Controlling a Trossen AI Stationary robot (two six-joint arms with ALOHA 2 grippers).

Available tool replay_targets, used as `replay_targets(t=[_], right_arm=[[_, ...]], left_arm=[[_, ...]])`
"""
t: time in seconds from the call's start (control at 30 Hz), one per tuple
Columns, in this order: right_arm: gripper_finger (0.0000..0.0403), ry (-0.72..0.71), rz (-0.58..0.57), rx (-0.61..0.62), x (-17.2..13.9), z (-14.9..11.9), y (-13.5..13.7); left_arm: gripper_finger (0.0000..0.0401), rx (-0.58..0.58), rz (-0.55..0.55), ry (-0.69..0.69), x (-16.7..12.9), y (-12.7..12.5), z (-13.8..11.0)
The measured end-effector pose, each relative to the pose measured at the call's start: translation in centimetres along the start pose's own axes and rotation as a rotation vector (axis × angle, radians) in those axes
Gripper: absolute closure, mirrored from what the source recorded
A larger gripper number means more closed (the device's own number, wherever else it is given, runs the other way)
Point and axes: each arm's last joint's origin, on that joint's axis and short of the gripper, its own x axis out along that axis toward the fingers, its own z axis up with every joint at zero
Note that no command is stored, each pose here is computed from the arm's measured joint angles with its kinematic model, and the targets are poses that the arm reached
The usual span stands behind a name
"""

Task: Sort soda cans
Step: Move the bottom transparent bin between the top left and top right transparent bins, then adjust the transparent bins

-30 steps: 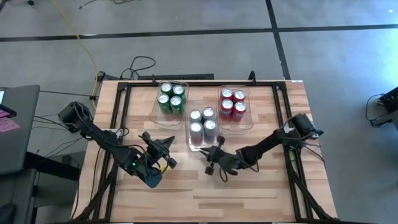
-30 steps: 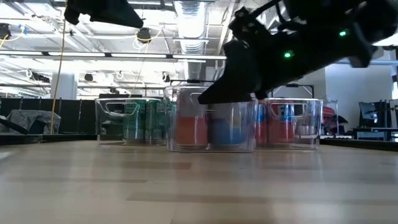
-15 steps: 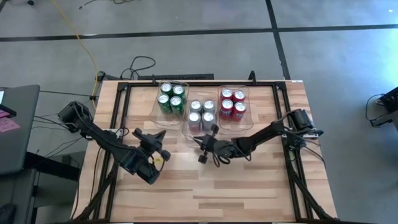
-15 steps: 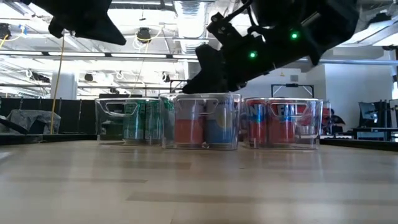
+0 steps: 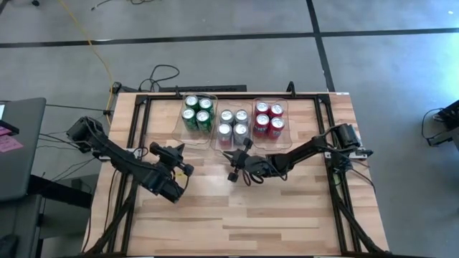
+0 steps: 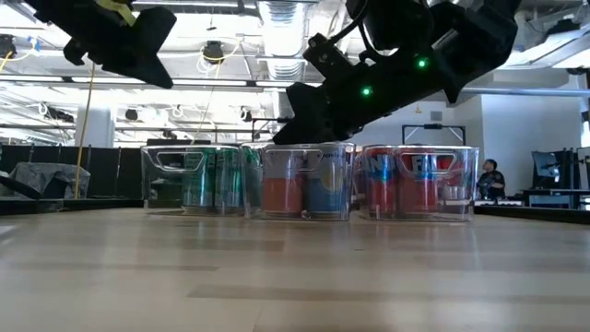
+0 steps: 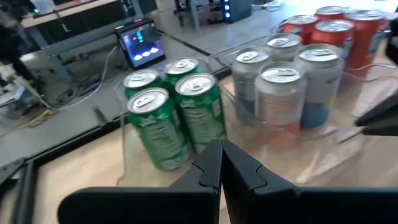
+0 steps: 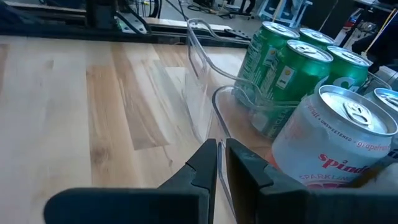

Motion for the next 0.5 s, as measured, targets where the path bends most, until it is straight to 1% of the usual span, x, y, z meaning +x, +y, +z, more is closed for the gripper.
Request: replay_targets(t=[0.07, 0.2, 0.37, 0.5], right_arm=[[0.0345, 0.006, 0.004, -0.005, -0.2, -0.1, 0.3], [0.0346, 0.027, -0.010, 0.000, -0.8, 0.2, 0.4], [0.0352, 0.036, -0.009, -0.007, -1.6, 1.3, -0.2], [0.0355, 0.046, 0.021, -0.043, -3.8, 3.0, -0.4]], left_arm=[[0.0401, 0.011, 0.023, 0.006, 0.2, 0.5, 0.1], [0.0401, 0.007, 0.058, 0.066, 0.4, 1.8, 0.8], [0.0401, -0.015, 0.047, 0.091, 0.3, 3.4, 2.2], [0.0401, -0.011, 0.032, 0.120, 0.2, 4.9, 3.4]])
